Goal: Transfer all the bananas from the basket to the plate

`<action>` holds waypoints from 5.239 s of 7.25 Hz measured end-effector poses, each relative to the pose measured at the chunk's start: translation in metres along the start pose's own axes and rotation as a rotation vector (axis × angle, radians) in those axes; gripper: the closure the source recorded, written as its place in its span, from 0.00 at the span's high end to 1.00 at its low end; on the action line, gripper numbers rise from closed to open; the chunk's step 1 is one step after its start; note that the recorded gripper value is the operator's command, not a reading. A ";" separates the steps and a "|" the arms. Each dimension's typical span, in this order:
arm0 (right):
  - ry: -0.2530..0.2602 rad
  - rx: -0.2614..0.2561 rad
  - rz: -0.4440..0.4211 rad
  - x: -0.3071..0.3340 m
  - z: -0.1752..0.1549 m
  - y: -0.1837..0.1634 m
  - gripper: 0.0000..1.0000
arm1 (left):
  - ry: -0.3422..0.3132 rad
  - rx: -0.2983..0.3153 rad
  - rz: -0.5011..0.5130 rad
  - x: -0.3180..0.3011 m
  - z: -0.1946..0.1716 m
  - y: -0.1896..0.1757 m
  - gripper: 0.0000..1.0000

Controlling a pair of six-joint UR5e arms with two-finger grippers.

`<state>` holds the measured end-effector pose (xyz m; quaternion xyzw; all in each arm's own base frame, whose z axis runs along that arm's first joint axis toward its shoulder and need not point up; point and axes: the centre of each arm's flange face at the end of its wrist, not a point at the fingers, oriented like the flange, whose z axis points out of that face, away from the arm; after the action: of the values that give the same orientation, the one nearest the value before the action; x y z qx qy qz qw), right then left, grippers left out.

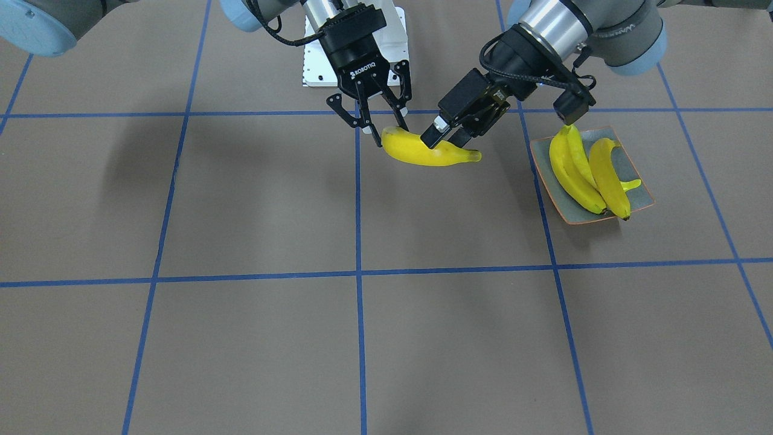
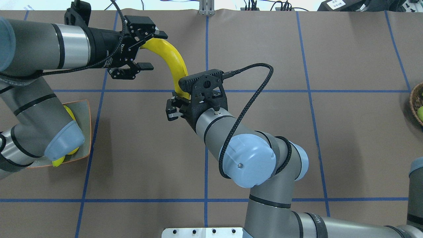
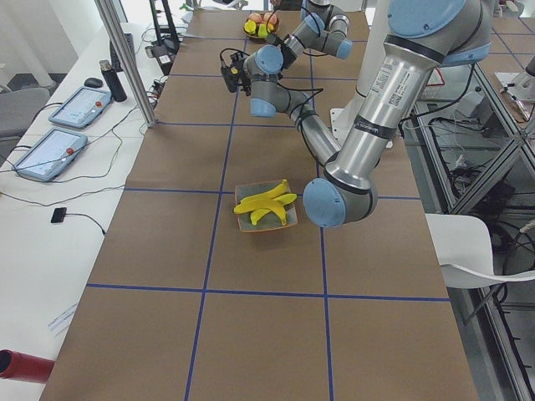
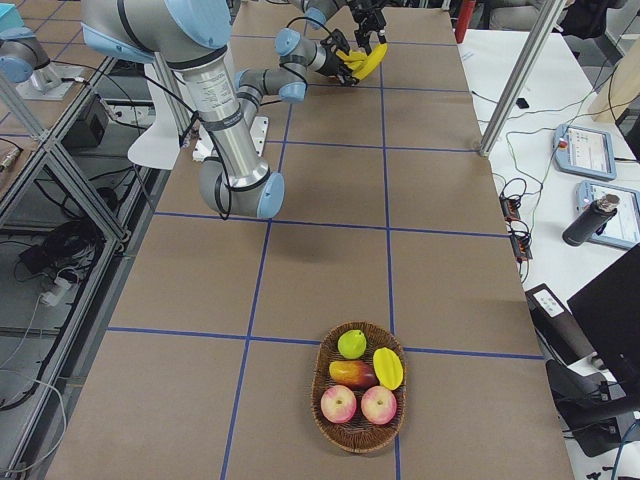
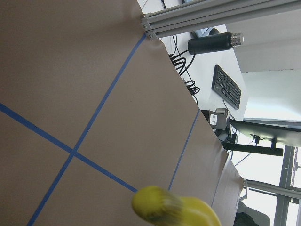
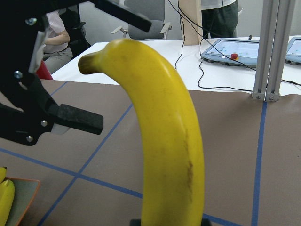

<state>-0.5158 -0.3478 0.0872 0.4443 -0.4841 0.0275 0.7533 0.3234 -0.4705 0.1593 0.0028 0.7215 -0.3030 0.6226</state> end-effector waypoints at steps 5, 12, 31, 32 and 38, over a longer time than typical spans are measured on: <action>-0.008 0.005 0.002 -0.011 -0.004 0.001 0.00 | 0.015 0.018 0.002 0.000 0.006 0.006 0.68; -0.018 0.017 0.003 -0.015 -0.010 -0.001 0.99 | 0.031 0.022 0.020 0.000 0.006 0.011 0.00; 0.064 -0.615 -0.319 0.520 -0.101 -0.126 1.00 | -0.329 -0.109 0.341 -0.179 -0.146 -0.077 0.00; 0.065 -0.622 -0.333 0.535 -0.110 -0.122 1.00 | -0.358 -0.096 0.341 -0.193 -0.153 -0.089 0.00; 0.047 -0.662 -0.405 0.629 -0.138 -0.119 1.00 | -0.489 -0.052 0.372 -0.250 -0.167 -0.139 0.00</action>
<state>-0.0293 -0.5678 0.4662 0.2630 -0.3518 -0.2691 0.8571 0.1765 -0.4168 0.4510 0.0461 0.5451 -0.1567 0.8223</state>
